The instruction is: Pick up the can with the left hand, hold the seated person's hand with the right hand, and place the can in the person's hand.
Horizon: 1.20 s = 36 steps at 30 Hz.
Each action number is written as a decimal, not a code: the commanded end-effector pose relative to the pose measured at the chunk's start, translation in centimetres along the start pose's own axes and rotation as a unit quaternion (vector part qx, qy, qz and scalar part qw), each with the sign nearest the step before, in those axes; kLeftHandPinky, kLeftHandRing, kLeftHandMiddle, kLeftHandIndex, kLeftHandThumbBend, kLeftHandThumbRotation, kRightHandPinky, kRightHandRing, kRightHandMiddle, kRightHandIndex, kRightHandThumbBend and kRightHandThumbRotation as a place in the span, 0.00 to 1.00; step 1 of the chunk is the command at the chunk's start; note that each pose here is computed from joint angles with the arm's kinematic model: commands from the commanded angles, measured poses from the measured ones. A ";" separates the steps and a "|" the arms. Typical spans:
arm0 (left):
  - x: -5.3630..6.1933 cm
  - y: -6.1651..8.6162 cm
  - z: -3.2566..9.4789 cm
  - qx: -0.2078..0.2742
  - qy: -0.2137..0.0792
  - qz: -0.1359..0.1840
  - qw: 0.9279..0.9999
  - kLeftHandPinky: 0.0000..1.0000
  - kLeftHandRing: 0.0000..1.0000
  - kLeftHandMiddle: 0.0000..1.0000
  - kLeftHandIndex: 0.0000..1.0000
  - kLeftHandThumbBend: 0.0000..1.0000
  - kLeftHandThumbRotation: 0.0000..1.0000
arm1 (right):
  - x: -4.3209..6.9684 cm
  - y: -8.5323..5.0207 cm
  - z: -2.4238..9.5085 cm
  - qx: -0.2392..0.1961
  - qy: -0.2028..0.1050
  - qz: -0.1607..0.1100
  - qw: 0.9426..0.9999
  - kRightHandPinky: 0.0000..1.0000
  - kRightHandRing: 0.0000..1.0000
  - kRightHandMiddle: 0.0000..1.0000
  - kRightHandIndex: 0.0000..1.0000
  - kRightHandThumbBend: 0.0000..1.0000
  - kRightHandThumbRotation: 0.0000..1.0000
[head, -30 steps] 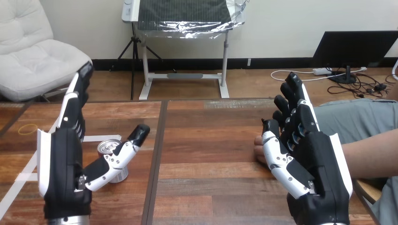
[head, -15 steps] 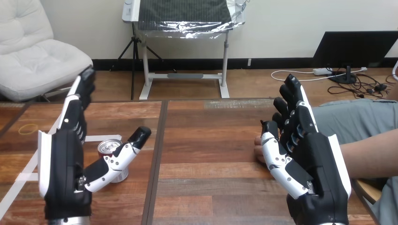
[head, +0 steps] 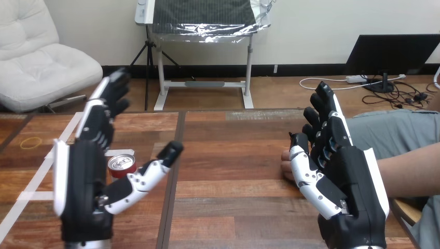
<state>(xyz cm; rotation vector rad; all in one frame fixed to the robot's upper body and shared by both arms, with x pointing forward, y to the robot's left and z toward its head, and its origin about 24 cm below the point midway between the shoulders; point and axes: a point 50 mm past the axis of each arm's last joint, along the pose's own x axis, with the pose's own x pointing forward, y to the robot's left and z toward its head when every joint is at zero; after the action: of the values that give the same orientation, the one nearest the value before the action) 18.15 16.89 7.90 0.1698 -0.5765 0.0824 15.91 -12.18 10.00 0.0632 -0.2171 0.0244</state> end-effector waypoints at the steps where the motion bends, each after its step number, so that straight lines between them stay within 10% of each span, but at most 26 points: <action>1: 0.8 -0.4 0.2 0.003 -0.011 0.004 1.000 0.87 0.90 0.90 0.87 0.75 0.23 | 1.0 0.2 2.0 0.019 -0.060 -0.016 0.998 1.00 1.00 1.00 1.00 0.00 0.00; 22: 1.4 0.3 -2.4 0.134 0.078 0.012 0.988 0.93 0.96 0.96 0.93 0.85 0.32 | 1.1 -0.1 2.0 0.033 -0.066 -0.014 0.997 1.00 1.00 1.00 1.00 0.00 0.00; 36: 2.0 1.2 -3.5 0.218 0.065 0.036 0.973 0.92 0.95 0.94 0.94 0.85 0.28 | 0.9 -0.2 2.0 0.030 -0.066 -0.013 0.997 1.00 1.00 1.00 1.00 0.00 0.00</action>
<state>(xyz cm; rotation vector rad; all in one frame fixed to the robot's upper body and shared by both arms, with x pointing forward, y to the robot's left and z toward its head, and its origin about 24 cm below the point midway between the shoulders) 19.71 18.54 4.63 0.5194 -0.3244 0.2538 15.94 -12.46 10.12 0.0887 -0.2274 0.0232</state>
